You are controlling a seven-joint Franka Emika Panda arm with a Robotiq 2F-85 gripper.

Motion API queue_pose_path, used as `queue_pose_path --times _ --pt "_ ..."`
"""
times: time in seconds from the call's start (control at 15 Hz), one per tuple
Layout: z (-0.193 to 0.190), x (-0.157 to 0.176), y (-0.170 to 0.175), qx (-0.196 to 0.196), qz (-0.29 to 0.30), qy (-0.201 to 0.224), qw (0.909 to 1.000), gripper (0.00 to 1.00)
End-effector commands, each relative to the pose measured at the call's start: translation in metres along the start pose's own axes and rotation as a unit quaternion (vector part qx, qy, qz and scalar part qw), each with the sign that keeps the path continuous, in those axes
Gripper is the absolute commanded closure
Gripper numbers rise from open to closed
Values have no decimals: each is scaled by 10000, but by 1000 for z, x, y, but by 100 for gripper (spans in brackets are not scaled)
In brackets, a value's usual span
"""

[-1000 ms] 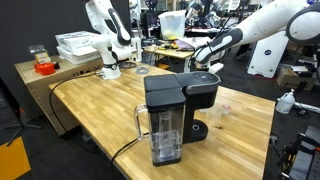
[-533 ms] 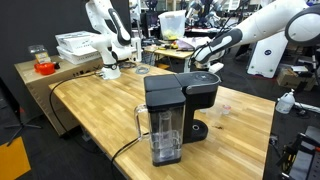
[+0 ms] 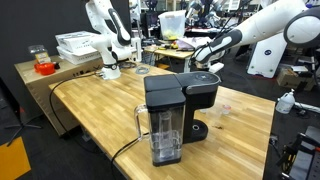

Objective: Take the coffee pot out of the pot and put it on the table then open and close the coffee machine chamber

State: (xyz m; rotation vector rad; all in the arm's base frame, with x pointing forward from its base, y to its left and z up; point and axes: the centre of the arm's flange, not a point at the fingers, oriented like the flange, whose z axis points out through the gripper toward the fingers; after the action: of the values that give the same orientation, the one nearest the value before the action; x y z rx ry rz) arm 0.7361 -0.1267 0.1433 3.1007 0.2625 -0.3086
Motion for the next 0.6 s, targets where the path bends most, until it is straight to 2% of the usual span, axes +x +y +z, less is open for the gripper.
queue_pose_path --times 0.0,0.53 --pt "-4 12 11 44 -32 -59 10000 0" --pt "3 18 8 70 -69 -117 9999 0"
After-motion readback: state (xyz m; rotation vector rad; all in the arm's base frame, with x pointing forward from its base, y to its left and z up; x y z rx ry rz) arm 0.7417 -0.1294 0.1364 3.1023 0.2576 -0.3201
